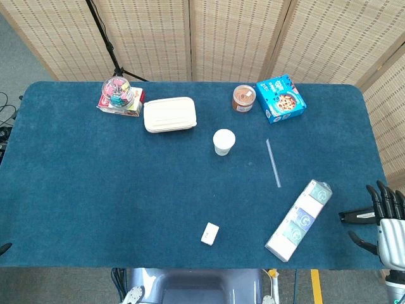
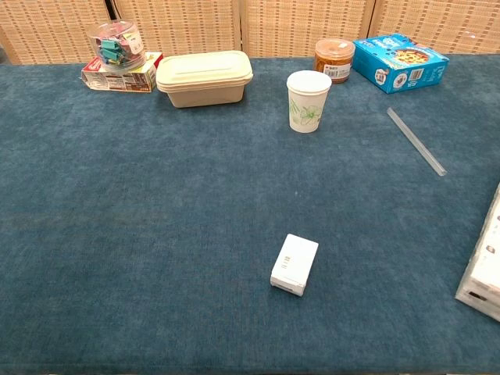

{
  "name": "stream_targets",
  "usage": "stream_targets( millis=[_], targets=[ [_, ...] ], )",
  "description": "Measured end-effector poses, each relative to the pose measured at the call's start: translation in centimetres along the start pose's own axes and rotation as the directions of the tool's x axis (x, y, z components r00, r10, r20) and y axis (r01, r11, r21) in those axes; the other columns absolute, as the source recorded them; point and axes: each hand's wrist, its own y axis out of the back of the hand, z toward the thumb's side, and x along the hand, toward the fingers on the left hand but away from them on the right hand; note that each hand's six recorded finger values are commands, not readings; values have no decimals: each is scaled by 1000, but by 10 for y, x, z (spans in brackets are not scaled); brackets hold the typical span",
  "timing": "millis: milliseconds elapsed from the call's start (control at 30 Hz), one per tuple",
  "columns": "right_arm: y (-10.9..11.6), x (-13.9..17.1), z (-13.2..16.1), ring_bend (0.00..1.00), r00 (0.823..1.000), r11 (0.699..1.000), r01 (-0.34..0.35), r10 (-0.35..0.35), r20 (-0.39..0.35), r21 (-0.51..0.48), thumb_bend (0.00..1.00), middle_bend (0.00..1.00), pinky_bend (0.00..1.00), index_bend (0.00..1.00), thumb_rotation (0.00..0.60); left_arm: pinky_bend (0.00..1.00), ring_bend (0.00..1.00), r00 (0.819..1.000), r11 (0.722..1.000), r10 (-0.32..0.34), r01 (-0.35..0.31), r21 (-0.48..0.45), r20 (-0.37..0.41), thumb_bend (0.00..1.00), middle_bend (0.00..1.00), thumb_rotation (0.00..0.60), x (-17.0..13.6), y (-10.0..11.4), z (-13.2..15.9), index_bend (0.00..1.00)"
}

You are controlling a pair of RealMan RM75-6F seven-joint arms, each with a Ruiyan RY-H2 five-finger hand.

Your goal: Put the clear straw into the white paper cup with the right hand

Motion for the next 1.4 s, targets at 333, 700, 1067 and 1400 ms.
stream_targets(
  millis=[333, 700, 1067, 1400],
  targets=[
    [-8, 0, 2, 0, 999, 999, -34, 34, -10, 4, 0, 0, 0, 0, 600, 0, 0, 1000, 1000, -11, 11, 6, -3, 0, 0, 600, 3, -3, 2, 0],
    [-6, -36, 27, 0, 992, 999, -44, 47, -120, 23, 0, 0, 0, 0, 600, 0, 0, 1000, 1000, -13, 13, -6, -25, 0, 0, 600, 9, -2, 1, 0],
    [-21, -97, 68, 0, 957, 980, -189, 197, -211, 56, 0, 0, 0, 0, 600, 0, 0, 999, 1000, -5, 4, -14, -46, 0, 0, 600, 7, -1, -2, 0],
    [-51, -177, 84, 0, 960, 969, -235, 244, -138, 77, 0, 0, 0, 0, 600, 0, 0, 999, 1000, -7, 6, -24, -53, 0, 0, 600, 10, 1, -5, 0]
  ],
)
